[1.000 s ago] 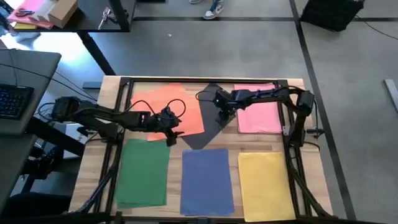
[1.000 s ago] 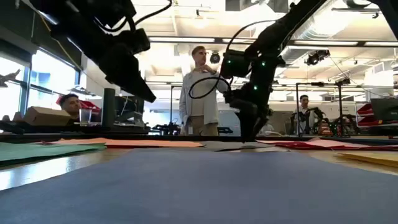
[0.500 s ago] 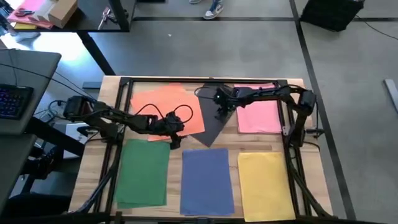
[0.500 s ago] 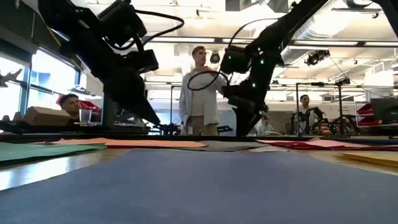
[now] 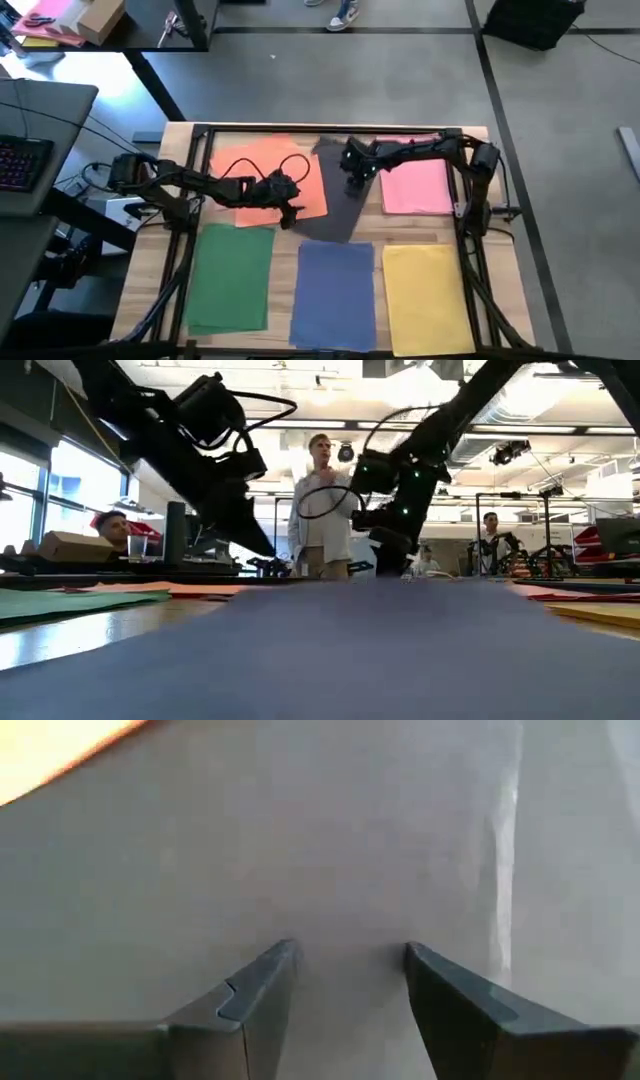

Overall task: Organize paper
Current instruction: Adjust the black papers on the top middle of the table

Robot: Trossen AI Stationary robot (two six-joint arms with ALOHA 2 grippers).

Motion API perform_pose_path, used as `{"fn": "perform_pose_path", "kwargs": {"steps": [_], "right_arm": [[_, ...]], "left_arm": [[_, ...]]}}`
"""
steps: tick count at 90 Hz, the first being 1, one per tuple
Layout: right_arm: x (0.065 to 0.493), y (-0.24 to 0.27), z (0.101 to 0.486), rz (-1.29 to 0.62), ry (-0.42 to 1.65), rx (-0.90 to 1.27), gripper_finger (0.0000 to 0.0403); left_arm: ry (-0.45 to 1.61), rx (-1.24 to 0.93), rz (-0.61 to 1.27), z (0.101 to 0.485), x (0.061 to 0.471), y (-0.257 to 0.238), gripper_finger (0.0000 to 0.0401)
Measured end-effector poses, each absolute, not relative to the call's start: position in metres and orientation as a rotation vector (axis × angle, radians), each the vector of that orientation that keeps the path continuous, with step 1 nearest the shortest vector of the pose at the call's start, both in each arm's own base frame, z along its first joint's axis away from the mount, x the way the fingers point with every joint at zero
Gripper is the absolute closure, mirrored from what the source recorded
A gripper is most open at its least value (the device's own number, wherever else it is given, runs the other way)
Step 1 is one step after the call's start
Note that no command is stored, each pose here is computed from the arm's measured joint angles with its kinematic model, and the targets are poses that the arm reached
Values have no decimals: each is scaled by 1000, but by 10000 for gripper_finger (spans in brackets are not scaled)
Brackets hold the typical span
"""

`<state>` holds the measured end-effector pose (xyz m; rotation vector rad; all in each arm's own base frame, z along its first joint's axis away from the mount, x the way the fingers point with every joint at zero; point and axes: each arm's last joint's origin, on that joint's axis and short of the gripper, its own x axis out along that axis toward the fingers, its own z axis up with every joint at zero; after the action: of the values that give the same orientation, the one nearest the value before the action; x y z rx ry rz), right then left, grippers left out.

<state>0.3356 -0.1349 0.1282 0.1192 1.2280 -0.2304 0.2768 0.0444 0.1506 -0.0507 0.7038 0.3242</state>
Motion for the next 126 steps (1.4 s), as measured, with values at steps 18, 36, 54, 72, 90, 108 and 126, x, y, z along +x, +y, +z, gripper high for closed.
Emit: {"fn": "perform_pose_path", "kwargs": {"steps": [18, 36, 54, 72, 90, 108, 126], "right_arm": [[349, -101, 129, -214, 1262, -195, 227], [354, -102, 137, -223, 1222, -179, 227], [359, -98, 150, -217, 1158, -162, 227], [366, -79, 149, -178, 1125, -152, 227], [370, -67, 152, -205, 1086, -101, 227], [368, -74, 152, -275, 1086, -41, 227], [367, -81, 150, -288, 1091, -12, 227]], "left_arm": [[674, -44, 335, 162, 283, 64, 139], [629, -83, 462, 182, 284, 107, 139], [576, -153, 599, 206, 271, 171, 140], [733, -231, 695, 192, 277, 230, 149], [891, -234, 661, 159, 301, 263, 151], [1011, -198, 617, 135, 311, 268, 152], [1049, -135, 638, 132, 310, 268, 152]]}}
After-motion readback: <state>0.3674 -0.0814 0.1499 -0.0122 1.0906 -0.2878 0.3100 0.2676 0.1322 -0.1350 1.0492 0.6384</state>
